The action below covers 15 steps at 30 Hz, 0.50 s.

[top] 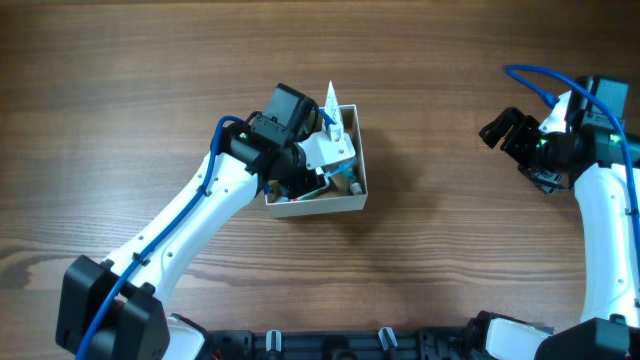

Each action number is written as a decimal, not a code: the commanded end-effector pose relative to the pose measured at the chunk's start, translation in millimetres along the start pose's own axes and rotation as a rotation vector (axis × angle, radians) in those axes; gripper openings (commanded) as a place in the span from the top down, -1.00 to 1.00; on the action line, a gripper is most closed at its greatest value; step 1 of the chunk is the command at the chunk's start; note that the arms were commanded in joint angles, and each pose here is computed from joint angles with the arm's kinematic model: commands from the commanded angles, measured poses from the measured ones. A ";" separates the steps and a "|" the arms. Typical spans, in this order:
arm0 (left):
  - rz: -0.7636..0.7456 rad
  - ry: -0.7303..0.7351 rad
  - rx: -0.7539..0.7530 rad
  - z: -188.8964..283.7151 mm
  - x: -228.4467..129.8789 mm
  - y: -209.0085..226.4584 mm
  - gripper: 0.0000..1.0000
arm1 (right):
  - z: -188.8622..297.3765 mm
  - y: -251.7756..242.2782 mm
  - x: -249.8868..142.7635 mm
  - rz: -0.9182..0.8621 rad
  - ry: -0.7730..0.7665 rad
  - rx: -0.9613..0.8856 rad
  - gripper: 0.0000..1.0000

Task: Pack container
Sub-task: 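Place the toothbrush into the box and open the left gripper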

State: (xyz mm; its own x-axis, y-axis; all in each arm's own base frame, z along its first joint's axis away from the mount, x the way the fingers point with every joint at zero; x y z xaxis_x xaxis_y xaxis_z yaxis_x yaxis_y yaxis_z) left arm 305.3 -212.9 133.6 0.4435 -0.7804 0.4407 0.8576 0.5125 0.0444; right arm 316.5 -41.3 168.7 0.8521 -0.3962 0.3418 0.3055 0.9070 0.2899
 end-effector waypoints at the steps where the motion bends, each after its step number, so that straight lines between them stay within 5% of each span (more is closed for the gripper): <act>1: 0.071 -0.023 0.025 8.9 4.6 4.9 -0.99 | 3.4 1.9 -2.2 0.007 0.000 0.012 -1.00; 8: 0.370 -0.221 0.187 90.5 16.6 23.7 -0.99 | 8.2 3.9 2.1 0.102 -0.027 0.009 -1.00; 15: 0.863 -0.304 0.410 138.7 -42.0 110.4 -1.00 | 44.4 47.9 38.2 0.398 -0.234 -0.080 -0.99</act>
State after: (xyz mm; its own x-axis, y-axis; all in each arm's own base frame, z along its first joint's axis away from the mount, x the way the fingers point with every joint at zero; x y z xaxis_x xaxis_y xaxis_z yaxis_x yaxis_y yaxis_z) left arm 324.1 -124.2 247.0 0.6758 -0.2553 0.6914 0.3856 0.9219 -0.0365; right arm 330.2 -29.2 196.9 0.8508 -0.2020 0.4851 0.1382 0.9767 0.1643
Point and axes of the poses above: each gripper's point midway between its finger pads, its own z axis back along the fingers, its own y axis along the line the jaws close on, x = y × z, the point moved 1 cm from there along z, back along the fingers, and after that the axes turned 13 degrees about z, right-handed, at the moved point
